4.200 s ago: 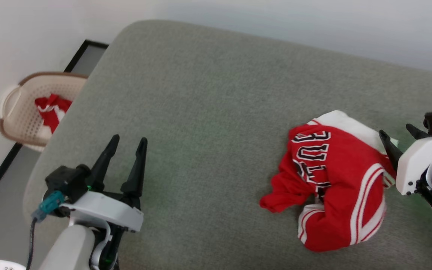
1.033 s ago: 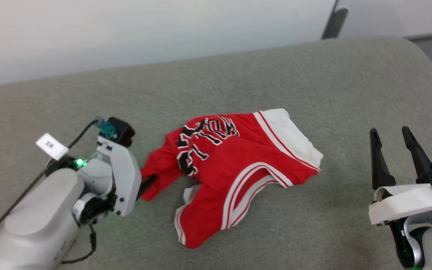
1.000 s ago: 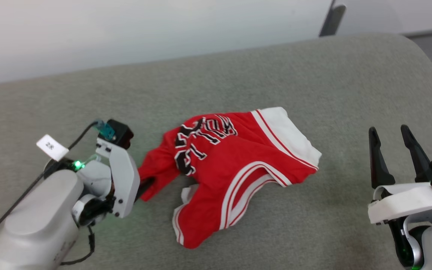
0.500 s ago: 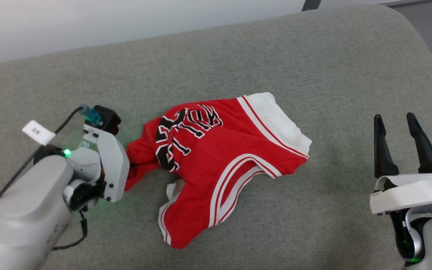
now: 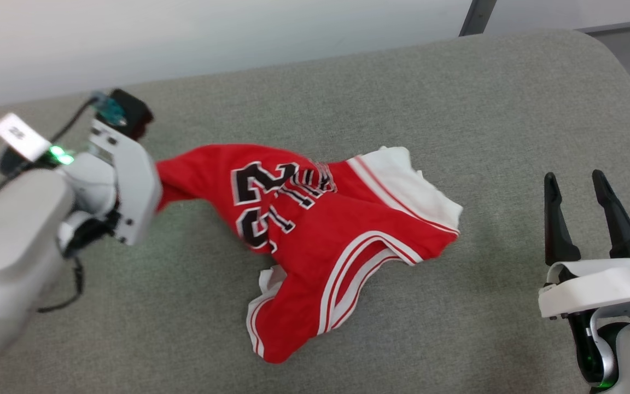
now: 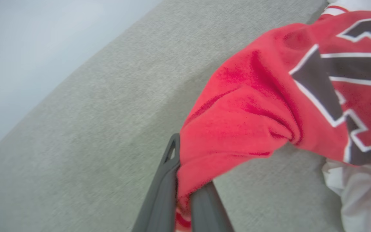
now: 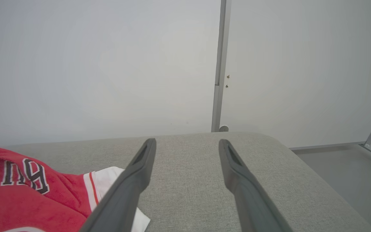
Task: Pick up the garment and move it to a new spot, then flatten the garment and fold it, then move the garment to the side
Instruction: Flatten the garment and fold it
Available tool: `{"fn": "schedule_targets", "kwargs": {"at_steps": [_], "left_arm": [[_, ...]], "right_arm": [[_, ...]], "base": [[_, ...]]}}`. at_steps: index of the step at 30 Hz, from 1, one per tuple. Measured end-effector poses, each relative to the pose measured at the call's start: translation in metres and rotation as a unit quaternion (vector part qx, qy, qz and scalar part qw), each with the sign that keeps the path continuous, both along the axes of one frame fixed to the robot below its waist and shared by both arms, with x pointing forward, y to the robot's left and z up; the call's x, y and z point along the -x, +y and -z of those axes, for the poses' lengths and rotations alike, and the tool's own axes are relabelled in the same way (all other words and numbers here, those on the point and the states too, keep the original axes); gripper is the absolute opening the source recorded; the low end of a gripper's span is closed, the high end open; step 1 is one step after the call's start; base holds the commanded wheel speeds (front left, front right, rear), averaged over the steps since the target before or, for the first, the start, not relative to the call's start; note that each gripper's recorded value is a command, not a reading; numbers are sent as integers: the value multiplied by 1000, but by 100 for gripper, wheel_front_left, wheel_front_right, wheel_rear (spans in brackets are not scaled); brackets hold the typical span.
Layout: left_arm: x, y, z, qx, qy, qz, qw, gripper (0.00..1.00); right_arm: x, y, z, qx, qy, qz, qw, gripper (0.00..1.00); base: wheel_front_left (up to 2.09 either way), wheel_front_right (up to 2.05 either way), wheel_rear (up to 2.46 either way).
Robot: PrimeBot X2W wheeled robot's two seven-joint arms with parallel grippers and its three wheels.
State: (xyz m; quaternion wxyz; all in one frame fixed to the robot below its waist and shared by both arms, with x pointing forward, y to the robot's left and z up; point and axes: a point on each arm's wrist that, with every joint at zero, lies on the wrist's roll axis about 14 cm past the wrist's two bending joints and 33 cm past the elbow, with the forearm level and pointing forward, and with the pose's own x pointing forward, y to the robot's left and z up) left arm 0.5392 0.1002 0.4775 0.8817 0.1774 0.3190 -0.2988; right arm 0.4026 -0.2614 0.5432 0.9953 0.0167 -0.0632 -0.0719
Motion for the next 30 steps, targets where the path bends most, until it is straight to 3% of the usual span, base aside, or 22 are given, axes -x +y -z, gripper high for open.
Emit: {"fn": "schedule_targets", "kwargs": {"at_steps": [12, 22, 23, 25, 26, 30], "left_arm": [[-42, 75, -8, -91, -77, -67, 991, 0], [-37, 81, 30, -71, -32, -105, 991, 0], [-35, 80, 35, -69, -25, -106, 992, 16], [-32, 77, 40, -63, -18, -108, 992, 78], [-31, 76, 41, -57, -14, -111, 992, 100], [-25, 70, 42, -44, -4, -110, 993, 100]], "right_arm": [[10, -7, 5, 1, 11, 12, 1000, 100], [8, -8, 11, 0, 20, 14, 1000, 100], [7, -7, 12, 0, 21, 12, 1000, 100], [5, -5, 12, -1, 21, 9, 1000, 100], [3, -4, 11, -1, 19, 6, 1000, 100], [0, 0, 10, -1, 17, -1, 1000, 100]], "base": [[0, 0, 0], [0, 0, 0], [0, 0, 0], [0, 0, 0], [0, 0, 0], [0, 0, 0]]}}
